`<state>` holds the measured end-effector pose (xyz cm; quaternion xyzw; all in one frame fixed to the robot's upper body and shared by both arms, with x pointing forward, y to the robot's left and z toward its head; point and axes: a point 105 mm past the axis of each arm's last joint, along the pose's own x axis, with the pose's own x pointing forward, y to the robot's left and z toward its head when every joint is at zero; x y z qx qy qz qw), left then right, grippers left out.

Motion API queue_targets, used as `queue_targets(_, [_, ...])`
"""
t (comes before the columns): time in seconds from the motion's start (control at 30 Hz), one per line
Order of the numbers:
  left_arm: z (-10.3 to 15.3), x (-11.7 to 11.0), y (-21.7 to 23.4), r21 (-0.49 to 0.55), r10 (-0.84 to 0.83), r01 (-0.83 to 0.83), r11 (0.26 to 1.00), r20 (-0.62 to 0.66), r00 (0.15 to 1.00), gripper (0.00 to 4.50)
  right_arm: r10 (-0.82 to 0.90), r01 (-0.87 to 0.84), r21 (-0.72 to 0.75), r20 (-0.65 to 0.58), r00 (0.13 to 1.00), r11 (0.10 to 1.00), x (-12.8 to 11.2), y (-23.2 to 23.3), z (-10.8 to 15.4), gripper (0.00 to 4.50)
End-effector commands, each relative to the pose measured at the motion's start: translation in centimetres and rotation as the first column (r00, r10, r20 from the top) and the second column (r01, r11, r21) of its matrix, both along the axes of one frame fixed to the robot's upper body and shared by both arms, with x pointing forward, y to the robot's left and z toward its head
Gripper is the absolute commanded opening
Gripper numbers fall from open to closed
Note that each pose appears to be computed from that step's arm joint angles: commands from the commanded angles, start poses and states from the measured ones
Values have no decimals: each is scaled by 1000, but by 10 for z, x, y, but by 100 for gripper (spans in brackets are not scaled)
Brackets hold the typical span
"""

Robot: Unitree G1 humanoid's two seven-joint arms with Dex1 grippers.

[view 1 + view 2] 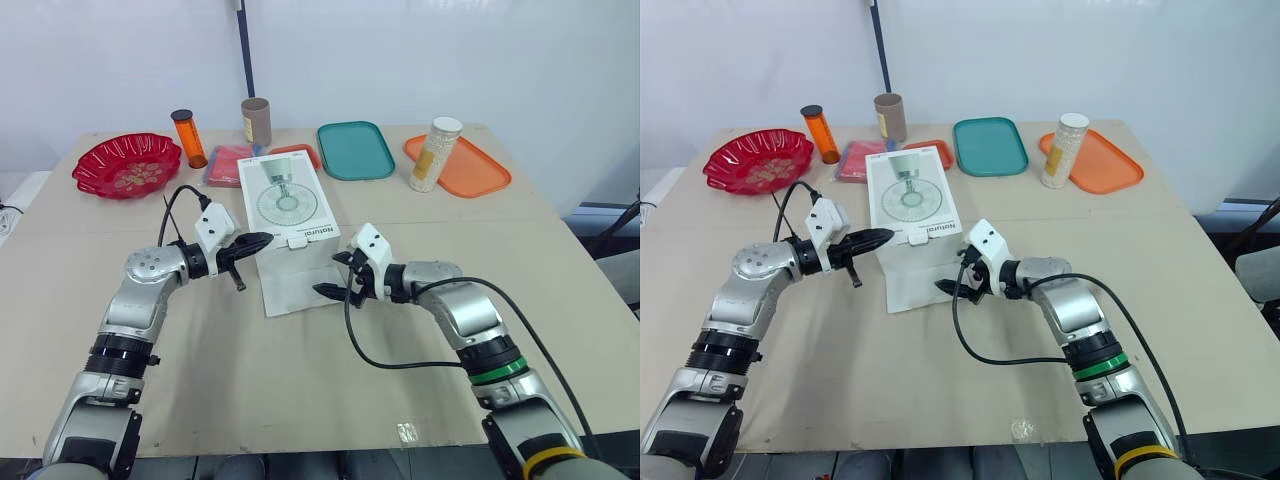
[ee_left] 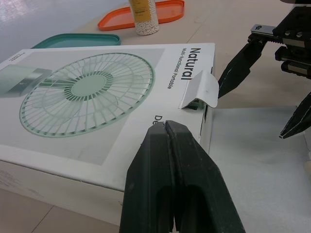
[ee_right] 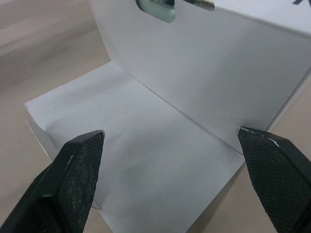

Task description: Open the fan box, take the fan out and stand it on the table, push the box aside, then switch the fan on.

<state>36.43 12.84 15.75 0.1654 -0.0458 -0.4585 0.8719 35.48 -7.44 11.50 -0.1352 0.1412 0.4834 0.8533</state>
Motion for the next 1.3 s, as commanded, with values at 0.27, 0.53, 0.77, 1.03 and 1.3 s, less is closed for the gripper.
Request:
queue_targets(0.27, [-11, 0, 3, 11, 21, -21, 1000, -29, 999, 8, -1, 1, -48, 12, 1000, 999, 0, -10, 1, 450])
queue_targets(0.53, [-11, 1, 2, 21, 18, -17, 1000, -26, 1000, 8, -26, 28, -31, 45, 999, 999, 13, 3, 4, 450])
queue_targets(0.77, [-10, 1, 2, 20, 22, -21, 1000, -22, 1000, 8, -18, 20, -47, 48, 999, 999, 13, -1, 2, 450])
queue_targets(1.03, [-14, -1, 0, 19, 19, -18, 1000, -28, 999, 8, -42, 44, -44, 46, 998, 998, 16, -2, 2, 450])
queue_targets(1.3, [-15, -1, 1, 21, 21, -20, 1000, -31, 999, 8, -43, 45, -35, 61, 997, 998, 17, 3, 3, 450])
